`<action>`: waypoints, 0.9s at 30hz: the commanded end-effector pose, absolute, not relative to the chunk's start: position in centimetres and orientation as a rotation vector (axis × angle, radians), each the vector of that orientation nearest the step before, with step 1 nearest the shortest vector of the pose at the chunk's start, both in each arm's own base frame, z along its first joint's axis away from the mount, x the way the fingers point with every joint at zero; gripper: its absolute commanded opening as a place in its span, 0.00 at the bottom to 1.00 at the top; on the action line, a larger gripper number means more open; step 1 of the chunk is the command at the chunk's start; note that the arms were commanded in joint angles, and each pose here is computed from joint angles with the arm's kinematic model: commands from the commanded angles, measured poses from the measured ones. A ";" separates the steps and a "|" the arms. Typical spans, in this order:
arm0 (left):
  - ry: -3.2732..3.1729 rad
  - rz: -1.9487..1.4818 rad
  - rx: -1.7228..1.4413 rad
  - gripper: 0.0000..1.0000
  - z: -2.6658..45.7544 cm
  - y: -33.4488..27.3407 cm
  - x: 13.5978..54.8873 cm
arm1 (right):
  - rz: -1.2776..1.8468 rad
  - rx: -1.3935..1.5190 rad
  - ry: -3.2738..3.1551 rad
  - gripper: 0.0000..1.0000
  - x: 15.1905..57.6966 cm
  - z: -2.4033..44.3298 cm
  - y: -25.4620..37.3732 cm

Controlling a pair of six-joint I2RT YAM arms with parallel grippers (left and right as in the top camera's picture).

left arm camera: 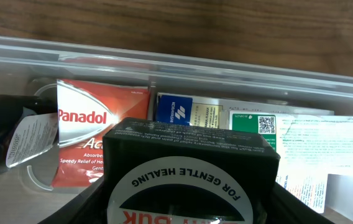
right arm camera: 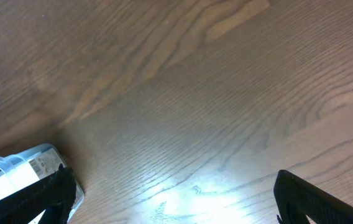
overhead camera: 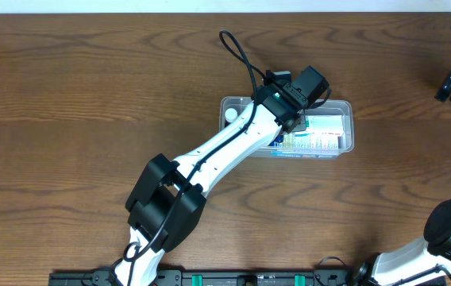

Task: Pack container
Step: 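Lower the tin into the container between the red packet and boxes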

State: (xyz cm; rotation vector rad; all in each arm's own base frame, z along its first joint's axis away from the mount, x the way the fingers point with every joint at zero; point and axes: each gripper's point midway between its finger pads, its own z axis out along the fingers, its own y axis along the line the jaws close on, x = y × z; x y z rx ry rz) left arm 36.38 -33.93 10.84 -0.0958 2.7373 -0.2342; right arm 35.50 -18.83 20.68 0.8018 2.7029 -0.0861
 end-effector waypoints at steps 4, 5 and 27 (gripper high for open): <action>2.772 -0.145 -0.114 0.52 7.8 -33.3 36.5 | -0.087 0.813 2.670 0.99 35.5 21.7 -18.9; 2.779 -0.135 -0.113 0.52 7.4 -33.2 36.5 | -0.087 0.813 2.670 0.99 35.5 21.7 -18.9; 2.793 -0.125 -0.110 0.52 6.2 -33.4 36.5 | -0.087 0.813 2.670 0.99 35.5 21.7 -18.9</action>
